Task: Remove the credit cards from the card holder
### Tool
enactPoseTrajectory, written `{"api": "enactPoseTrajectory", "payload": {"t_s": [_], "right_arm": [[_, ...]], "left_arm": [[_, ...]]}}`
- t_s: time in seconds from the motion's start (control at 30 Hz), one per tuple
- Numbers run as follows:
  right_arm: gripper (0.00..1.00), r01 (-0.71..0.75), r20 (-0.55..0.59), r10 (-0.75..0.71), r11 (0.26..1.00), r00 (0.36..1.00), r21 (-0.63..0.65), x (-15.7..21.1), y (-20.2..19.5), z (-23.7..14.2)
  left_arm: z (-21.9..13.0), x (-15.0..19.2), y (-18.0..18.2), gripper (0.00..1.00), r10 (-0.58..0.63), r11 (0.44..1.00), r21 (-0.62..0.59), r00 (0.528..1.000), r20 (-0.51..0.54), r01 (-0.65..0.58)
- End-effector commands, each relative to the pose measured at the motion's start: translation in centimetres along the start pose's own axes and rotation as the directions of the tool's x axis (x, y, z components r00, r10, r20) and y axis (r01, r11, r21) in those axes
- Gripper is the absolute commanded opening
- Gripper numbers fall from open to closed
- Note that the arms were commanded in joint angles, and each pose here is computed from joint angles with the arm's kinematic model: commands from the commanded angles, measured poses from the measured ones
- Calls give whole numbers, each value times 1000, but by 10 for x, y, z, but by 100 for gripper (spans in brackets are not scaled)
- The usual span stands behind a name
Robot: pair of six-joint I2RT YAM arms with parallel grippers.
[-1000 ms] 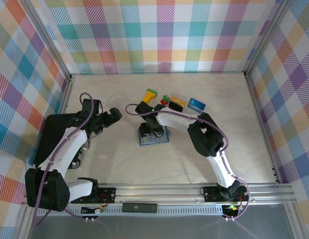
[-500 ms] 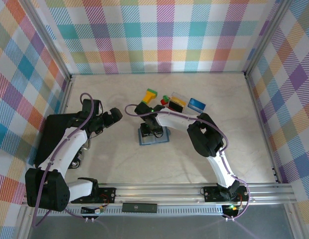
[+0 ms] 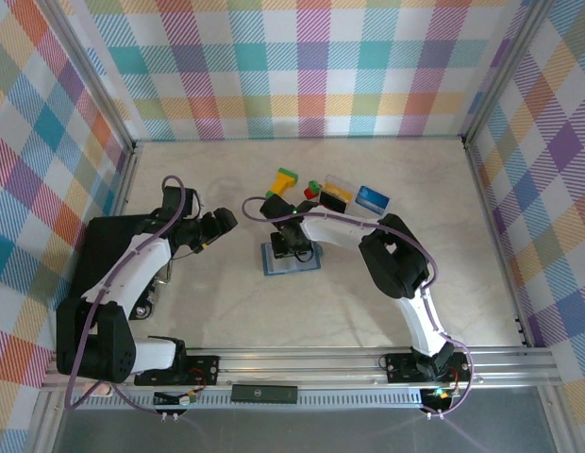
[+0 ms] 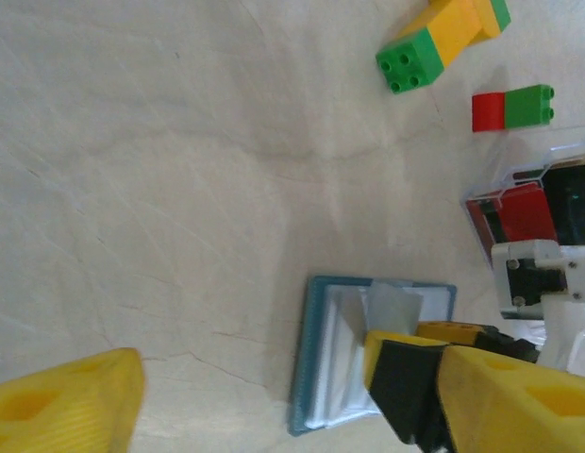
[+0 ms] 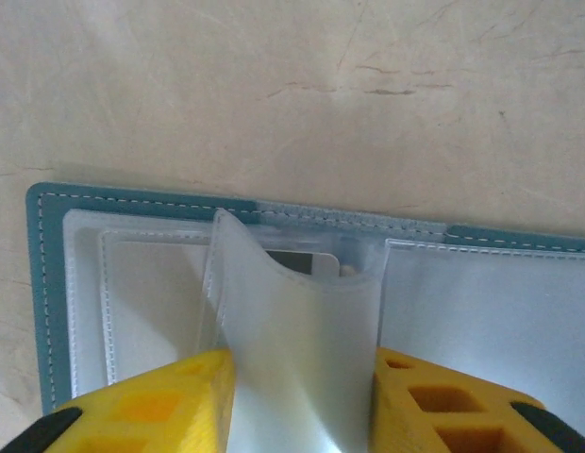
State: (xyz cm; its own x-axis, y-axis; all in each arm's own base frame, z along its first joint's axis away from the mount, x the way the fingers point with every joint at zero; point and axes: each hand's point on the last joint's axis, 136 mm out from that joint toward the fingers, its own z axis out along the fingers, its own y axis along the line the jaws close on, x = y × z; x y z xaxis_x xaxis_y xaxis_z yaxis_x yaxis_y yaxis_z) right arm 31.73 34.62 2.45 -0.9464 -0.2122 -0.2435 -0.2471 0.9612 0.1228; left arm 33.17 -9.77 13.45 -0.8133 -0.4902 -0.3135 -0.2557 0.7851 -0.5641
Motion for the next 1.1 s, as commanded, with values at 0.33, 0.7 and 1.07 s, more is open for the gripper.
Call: {"api": "enactPoseTrajectory", "payload": {"t_s": [0.33,0.7,1.07], "right_arm": [[34,-51,-81,57,996,995,72,26,-34,11],[34,-64,-66,67,996,996,60,23,-33,10],[34,-66,-57,69,996,996,55,21,-32,6]], "left_arm": [[56,58,-36,35,-35,983,165,973,-229,74],[96,93,-49,10,-34,980,174,944,-329,96],[116,111,-27,3,-74,988,99,925,-373,119]]}}
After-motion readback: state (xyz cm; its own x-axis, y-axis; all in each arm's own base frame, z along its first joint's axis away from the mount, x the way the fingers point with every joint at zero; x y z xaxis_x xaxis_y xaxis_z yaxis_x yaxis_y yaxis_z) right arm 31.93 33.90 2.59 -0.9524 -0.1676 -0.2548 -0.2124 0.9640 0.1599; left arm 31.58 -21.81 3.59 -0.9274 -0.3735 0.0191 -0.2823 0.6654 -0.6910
